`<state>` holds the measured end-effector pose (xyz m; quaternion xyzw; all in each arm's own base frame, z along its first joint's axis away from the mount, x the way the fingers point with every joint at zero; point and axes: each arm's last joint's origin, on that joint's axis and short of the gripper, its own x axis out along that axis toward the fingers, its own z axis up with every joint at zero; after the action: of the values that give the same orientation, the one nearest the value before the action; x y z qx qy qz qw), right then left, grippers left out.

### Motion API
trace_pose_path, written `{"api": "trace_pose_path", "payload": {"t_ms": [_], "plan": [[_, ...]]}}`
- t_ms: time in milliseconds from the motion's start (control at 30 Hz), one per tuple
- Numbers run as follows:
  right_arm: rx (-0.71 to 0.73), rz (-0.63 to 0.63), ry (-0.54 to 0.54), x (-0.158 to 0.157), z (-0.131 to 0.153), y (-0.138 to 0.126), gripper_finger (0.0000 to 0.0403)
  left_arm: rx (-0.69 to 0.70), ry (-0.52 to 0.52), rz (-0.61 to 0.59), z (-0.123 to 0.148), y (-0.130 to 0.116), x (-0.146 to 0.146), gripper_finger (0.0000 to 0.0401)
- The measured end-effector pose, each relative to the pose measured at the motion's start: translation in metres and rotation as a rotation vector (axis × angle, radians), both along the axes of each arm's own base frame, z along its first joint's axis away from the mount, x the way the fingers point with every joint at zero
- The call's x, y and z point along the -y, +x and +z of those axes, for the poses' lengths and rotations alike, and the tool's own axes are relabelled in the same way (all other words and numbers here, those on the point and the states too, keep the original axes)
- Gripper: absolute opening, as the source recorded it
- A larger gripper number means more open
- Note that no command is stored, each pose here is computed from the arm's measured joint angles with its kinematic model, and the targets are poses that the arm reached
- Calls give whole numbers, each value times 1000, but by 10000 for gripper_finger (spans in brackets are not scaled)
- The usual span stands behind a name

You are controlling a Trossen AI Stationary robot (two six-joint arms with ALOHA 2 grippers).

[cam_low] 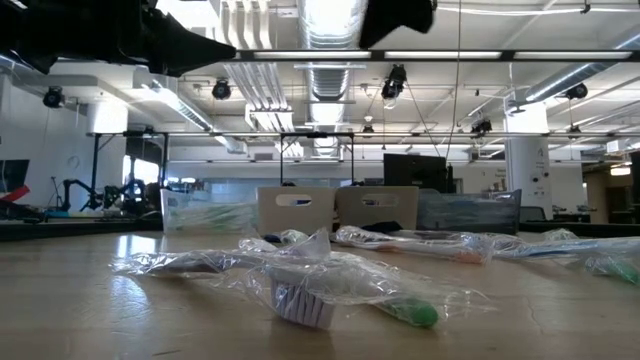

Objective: Pick & Place Toothbrushes
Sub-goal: Put the blue toothbrush into the transparent black bin

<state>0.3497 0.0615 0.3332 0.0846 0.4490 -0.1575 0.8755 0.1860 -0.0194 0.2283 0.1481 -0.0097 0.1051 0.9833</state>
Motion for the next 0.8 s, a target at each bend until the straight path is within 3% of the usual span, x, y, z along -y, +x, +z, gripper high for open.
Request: {"api": "trace_pose_path", "payload": {"t_ms": [167,300,500,800], "plan": [[-187,-142,61,-19,9,-22,8,0,0,0,0,0,0,5],[-243,-242,94,-37,10,-38,8,-1,-1,0,0,0,0,5],[-237,-315,138,-61,6,-49,8,-1,-1,0,0,0,0,5],[-248,-318,143,-84,-2,-59,9,0,-3,0,0,0,0,5]]}}
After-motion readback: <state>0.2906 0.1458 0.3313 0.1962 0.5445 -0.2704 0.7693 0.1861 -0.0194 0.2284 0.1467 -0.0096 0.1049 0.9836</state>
